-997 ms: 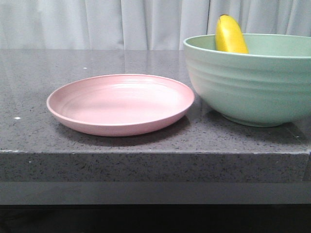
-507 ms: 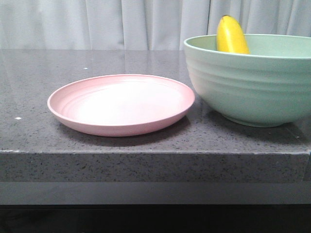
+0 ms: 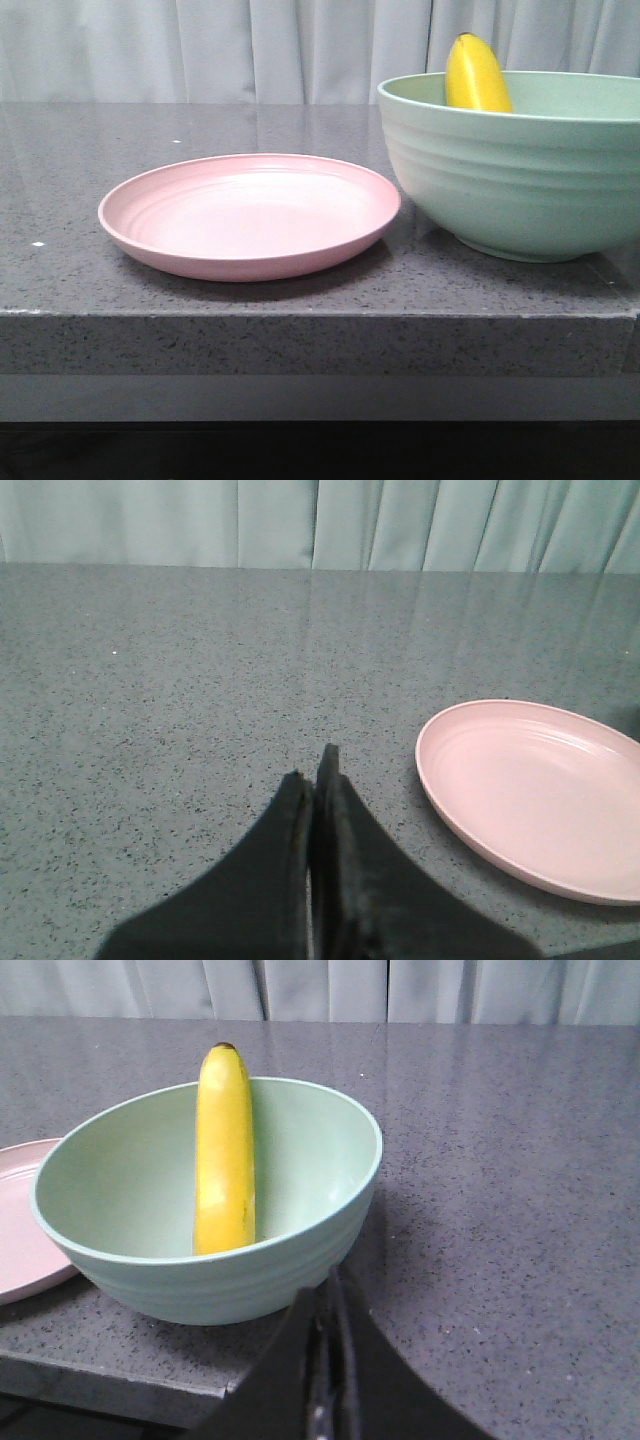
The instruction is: Transfer banana from pink plate to green bowl
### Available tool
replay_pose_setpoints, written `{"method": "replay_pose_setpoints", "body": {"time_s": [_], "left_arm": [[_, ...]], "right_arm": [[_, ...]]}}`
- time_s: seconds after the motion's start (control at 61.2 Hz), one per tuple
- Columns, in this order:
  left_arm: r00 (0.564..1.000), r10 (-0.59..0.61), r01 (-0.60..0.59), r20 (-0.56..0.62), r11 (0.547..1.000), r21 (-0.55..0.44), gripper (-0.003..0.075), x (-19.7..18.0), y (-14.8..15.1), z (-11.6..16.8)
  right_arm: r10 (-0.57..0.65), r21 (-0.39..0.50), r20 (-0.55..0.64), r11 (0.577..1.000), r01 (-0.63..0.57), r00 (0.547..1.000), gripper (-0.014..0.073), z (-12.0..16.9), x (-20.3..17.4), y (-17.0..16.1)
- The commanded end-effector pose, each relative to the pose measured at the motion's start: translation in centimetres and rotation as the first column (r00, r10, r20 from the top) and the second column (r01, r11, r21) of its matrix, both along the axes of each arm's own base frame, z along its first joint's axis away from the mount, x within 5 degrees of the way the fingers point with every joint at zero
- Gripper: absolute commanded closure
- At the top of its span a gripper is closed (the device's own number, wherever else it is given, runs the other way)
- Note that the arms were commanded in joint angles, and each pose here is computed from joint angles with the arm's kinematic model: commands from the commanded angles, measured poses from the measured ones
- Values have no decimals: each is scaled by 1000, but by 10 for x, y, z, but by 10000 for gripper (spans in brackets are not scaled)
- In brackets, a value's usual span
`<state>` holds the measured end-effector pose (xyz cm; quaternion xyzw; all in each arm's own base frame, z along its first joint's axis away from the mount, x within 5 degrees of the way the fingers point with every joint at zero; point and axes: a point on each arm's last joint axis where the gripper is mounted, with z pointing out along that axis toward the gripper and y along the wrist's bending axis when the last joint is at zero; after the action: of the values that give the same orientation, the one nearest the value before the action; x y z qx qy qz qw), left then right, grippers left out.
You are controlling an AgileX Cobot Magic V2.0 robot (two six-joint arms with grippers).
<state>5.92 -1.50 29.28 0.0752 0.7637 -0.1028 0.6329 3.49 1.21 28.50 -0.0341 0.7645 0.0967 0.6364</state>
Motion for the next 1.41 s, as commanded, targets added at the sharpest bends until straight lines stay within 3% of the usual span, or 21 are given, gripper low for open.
{"method": "replay_pose_setpoints", "body": {"time_s": [0.0,0.638,0.736,0.948,1.161,1.39], "left_arm": [[994,-2,6,107,999,-40,741,-1,0,16],[995,4,-1,103,999,-32,741,-2,1,12],[990,45,-35,132,997,-75,741,-10,4,9],[974,166,-152,155,983,-102,741,-23,11,-33],[976,210,-205,62,976,-77,741,-12,12,-71],[963,211,-195,167,975,-105,741,-4,12,-91]], "right_arm": [[-9,20,80,1000,7,997,653,13,-1,0],[-6,17,68,1000,5,998,653,11,-2,0],[-6,17,67,1000,5,998,653,11,-2,0],[-6,17,67,1000,5,998,653,11,-2,0],[-6,17,65,1000,5,998,653,11,-2,0],[-6,17,65,1000,5,998,653,11,-2,0]]}}
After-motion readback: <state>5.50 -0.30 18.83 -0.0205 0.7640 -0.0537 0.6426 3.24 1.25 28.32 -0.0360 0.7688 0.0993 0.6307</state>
